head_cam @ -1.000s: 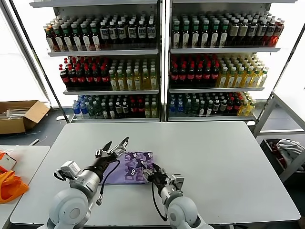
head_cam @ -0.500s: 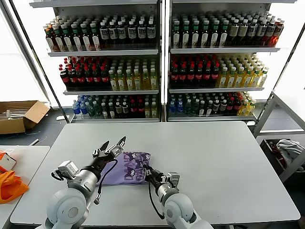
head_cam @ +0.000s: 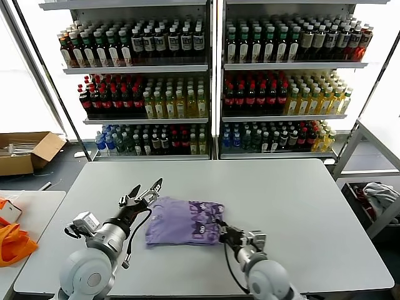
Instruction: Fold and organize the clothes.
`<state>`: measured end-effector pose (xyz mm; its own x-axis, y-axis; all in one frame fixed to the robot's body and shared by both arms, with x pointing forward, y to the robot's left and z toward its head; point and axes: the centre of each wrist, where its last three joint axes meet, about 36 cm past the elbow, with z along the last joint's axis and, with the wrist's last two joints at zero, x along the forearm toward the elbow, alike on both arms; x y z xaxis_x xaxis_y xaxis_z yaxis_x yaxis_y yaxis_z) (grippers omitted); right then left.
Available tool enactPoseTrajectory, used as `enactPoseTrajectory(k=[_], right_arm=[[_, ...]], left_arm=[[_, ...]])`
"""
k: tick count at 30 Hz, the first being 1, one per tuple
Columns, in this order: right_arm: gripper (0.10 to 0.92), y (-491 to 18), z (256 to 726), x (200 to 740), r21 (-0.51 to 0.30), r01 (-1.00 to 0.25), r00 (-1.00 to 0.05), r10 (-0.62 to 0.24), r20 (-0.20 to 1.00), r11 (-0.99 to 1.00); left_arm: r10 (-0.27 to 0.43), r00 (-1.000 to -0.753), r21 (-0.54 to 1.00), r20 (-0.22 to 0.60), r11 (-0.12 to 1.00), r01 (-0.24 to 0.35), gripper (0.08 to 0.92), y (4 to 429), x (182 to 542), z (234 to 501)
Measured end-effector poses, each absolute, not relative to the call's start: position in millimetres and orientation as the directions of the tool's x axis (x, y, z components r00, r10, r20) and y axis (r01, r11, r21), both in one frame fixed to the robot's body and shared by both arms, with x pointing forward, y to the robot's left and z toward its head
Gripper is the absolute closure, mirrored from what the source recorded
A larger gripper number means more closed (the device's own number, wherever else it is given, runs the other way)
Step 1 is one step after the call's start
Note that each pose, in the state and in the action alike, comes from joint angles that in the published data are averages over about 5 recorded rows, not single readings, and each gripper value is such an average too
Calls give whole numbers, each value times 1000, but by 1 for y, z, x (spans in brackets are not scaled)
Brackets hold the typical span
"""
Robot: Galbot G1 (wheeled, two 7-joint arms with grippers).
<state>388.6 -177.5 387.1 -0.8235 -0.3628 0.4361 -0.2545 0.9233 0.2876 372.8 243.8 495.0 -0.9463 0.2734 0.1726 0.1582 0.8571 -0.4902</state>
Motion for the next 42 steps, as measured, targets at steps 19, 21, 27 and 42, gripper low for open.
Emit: enactPoseTrajectory(k=[19, 21, 27, 42], right_arm=[[450, -238, 428, 359, 97, -267, -913, -284, 293, 959], [390, -230, 426, 361, 101, -272, -913, -290, 287, 957], [233, -203, 406, 367, 139, -284, -893, -314, 321, 949], [199, -157, 389, 374, 119, -213, -884, -244, 398, 970]], left_arm=[[288, -942, -503, 173, 848, 167, 177, 234, 368, 491], [290, -941, -504, 173, 847, 168, 177, 233, 367, 490], [292, -941, -506, 174, 846, 169, 177, 232, 366, 489], [289, -939, -518, 188, 841, 156, 177, 233, 361, 475]])
